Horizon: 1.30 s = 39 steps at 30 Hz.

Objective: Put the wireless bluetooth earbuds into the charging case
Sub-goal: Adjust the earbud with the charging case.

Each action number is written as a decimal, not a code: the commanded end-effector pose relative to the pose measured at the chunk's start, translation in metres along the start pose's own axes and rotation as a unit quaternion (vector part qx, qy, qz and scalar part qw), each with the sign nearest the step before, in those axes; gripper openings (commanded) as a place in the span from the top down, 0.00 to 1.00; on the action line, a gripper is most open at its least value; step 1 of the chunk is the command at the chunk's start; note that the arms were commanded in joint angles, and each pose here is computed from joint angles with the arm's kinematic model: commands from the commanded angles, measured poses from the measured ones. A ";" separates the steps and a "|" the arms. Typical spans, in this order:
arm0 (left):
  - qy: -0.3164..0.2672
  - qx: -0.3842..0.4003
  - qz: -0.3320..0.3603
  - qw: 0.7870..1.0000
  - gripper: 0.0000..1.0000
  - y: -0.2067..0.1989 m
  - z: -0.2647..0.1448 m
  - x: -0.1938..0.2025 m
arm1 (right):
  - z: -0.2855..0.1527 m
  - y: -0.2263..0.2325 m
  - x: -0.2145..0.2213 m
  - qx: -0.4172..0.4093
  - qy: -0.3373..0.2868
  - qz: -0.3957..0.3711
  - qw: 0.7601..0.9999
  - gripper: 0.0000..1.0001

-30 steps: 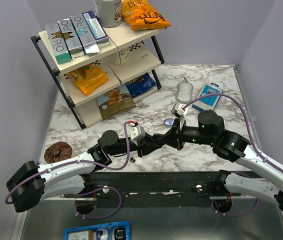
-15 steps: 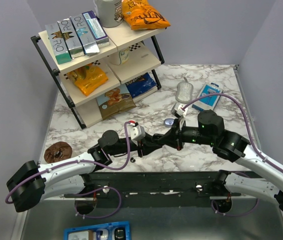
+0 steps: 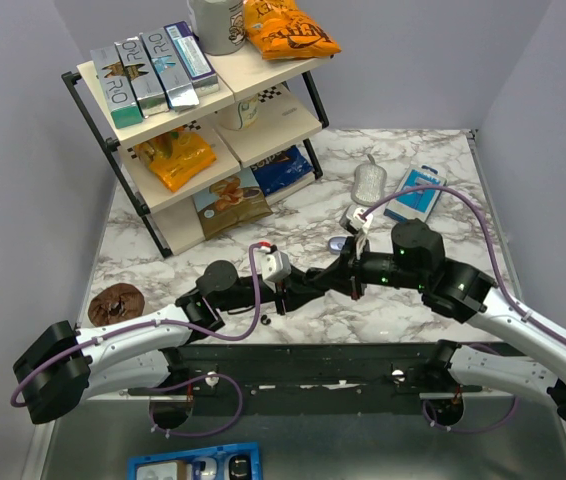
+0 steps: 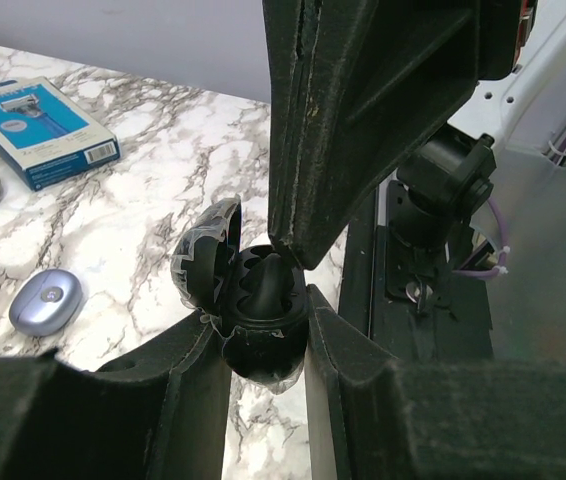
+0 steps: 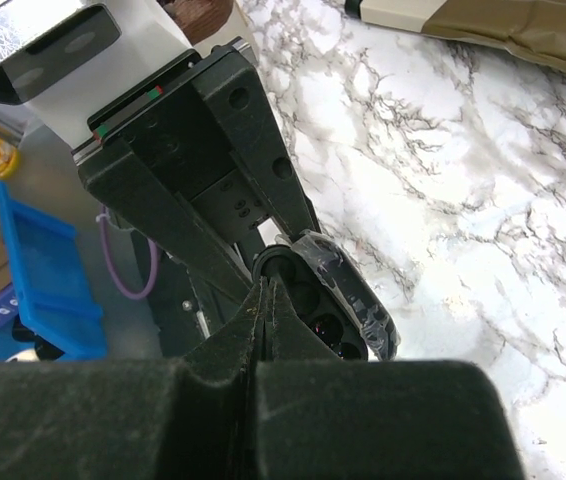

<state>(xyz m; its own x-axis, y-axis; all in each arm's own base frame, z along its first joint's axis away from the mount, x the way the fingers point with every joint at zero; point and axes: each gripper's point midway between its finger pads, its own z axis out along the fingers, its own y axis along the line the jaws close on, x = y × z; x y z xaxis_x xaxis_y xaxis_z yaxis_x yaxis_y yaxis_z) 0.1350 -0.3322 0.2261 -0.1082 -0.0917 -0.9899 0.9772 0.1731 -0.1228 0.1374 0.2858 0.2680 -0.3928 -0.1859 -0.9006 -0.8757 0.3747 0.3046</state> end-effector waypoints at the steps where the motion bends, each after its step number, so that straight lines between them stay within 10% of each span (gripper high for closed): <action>1: -0.016 0.012 0.015 1.000 1.00 -0.005 0.002 -0.007 | 0.004 0.002 -0.003 -0.007 -0.005 -0.004 1.000 0.97; 10: 0.000 0.015 0.013 1.000 1.00 -0.007 0.001 0.003 | -0.010 -0.001 -0.029 0.020 -0.058 -0.016 0.998 0.97; 39: -0.015 -0.004 0.037 0.999 1.00 -0.002 0.001 -0.011 | 0.004 0.004 0.029 -0.024 0.036 0.011 0.999 0.98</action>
<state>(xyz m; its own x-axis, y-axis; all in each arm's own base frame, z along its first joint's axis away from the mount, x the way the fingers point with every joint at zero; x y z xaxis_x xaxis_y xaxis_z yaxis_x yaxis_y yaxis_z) 0.1302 -0.3340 0.2171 -0.0882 -0.0535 -0.9947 0.9816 0.1649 -0.0959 0.1342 0.2896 0.2588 -0.3980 -0.1945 -0.8965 -0.8822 0.3491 0.3159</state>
